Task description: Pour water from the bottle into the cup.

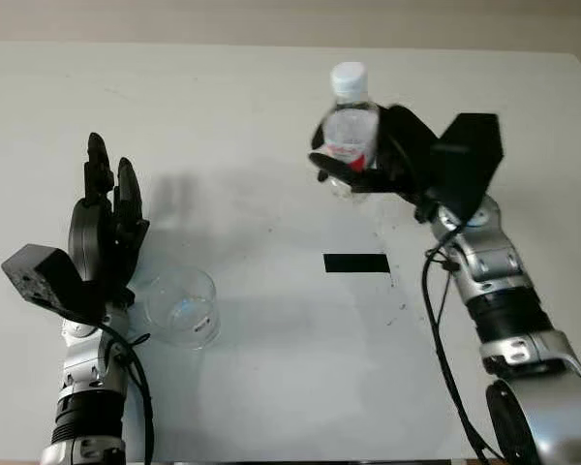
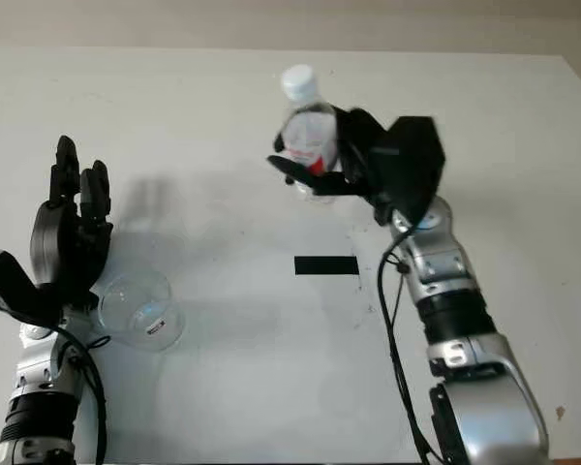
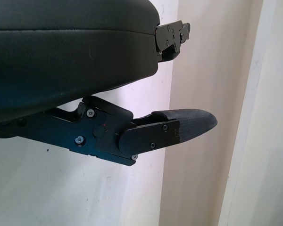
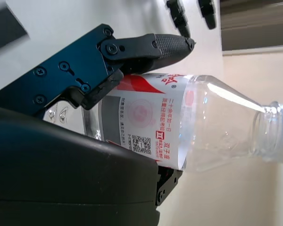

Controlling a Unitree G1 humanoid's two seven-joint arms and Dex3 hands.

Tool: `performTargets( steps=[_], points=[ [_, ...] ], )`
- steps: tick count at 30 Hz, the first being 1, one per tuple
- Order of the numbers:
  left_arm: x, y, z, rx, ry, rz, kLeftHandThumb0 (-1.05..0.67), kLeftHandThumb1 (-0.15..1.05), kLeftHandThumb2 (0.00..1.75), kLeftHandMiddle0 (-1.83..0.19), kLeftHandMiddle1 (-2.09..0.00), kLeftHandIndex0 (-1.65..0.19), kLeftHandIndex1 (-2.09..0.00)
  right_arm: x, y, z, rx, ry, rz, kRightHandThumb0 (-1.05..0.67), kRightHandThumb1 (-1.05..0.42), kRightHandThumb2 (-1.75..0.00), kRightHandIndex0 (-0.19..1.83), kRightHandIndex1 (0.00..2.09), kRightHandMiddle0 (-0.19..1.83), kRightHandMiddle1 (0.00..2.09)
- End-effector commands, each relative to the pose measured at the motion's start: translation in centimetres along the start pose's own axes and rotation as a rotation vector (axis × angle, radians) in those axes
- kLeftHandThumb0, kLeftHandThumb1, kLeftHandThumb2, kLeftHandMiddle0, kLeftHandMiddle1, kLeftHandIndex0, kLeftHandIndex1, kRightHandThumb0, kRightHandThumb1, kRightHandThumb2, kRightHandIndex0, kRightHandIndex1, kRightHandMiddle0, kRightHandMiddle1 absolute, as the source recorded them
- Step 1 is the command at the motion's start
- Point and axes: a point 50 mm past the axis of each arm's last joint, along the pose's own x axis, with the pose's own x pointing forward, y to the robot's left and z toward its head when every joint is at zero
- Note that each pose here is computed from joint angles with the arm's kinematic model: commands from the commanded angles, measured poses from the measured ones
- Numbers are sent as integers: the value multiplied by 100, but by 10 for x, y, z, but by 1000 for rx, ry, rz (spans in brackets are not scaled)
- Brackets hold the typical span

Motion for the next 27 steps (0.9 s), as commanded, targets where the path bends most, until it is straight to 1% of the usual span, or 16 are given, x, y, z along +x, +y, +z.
performTargets(
  steps=[1,4,7,10,14,20,23,27],
  points=[
    [-9,2,-12,-19,49,9,-63,105,58,13,-5,19,-1,-7,-1,3,76,5,18,-41,-105,-61,131,209,96,209],
    [-9,3,-12,-9,49,5,-62,105,59,13,-5,19,0,-13,-1,-1,182,57,27,-41,-105,-61,133,209,97,209],
    [-9,4,-11,6,51,2,-62,105,61,14,-5,19,0,-19,1,-1,226,83,21,-41,-105,-61,136,209,99,209],
    [-9,4,-12,1,53,4,-63,105,61,14,-5,19,0,-23,6,-3,188,87,12,-41,-105,-62,138,209,101,209],
    [-9,4,-11,12,54,5,-63,105,61,14,-5,19,0,-26,12,-13,97,105,-6,-42,-105,-63,137,209,102,209],
    [-9,6,-9,11,47,10,-62,105,61,13,-6,19,-1,-31,20,-25,23,66,-35,-44,-105,-63,134,209,101,209],
    [-9,7,-8,3,45,7,-61,105,62,14,-5,19,0,-34,24,-28,-41,14,-54,-43,-105,-63,133,209,100,209],
    [-8,8,-7,-5,45,6,-61,105,61,14,-5,19,0,-37,29,-33,-103,-33,-65,-43,-105,-64,137,209,102,209]
  ],
)
